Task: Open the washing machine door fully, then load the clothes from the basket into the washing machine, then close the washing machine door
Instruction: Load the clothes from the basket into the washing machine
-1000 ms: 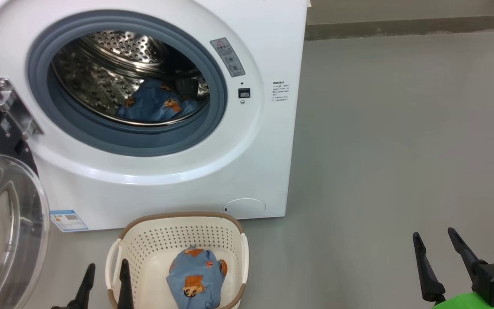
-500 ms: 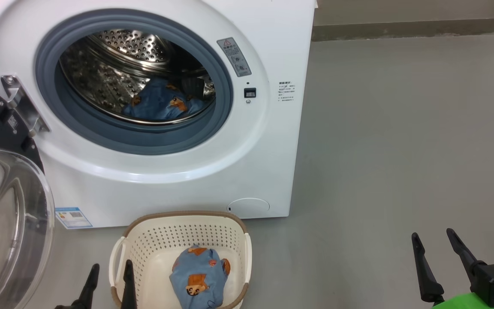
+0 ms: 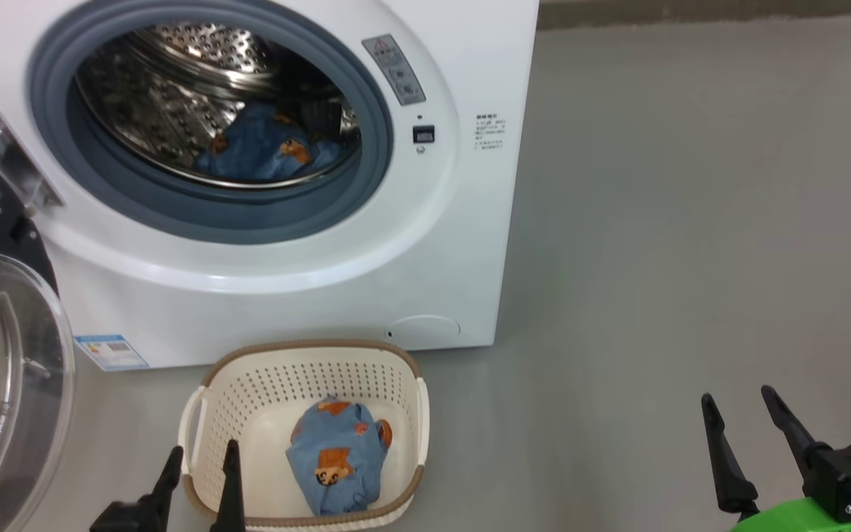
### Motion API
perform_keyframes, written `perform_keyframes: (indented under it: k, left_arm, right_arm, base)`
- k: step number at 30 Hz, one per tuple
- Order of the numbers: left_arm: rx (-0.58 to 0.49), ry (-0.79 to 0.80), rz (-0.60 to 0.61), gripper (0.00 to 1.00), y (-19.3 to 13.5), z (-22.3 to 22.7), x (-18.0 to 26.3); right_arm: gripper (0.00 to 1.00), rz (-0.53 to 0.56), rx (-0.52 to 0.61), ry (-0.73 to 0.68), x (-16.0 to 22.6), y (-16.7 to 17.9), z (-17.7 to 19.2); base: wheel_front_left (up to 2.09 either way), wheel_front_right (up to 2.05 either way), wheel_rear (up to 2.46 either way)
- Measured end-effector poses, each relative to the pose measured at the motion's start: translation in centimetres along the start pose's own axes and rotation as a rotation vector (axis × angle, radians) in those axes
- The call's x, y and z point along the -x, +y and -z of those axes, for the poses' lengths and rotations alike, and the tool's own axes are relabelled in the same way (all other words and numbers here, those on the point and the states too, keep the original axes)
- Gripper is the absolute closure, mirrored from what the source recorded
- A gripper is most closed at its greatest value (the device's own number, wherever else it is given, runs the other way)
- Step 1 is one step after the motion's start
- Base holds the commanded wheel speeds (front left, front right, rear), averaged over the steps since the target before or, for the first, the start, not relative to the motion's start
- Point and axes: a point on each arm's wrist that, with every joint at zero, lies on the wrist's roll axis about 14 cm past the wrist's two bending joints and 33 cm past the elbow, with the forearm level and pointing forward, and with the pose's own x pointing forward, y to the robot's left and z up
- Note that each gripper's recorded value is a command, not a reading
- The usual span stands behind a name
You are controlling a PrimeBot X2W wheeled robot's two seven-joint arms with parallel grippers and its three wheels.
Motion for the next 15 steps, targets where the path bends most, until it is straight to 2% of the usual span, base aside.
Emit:
perform_keyframes:
  k: [7, 15]
  left_arm:
    - [0.005, 0.164, 0.055, 0.00, -1.6, 3.8, -3.0]
    - [-0.013, 0.319, 0.112, 0.00, -3.4, 7.6, -8.9]
  right_arm:
    - [0.00, -0.008, -0.007, 0.009, -2.3, 0.1, 0.2]
    - [0.00, -0.006, -0.002, 0.013, -6.0, -0.5, 1.1]
  base:
    - [0.00, 0.00, 0.00]
    - [0.00, 0.00, 0.00]
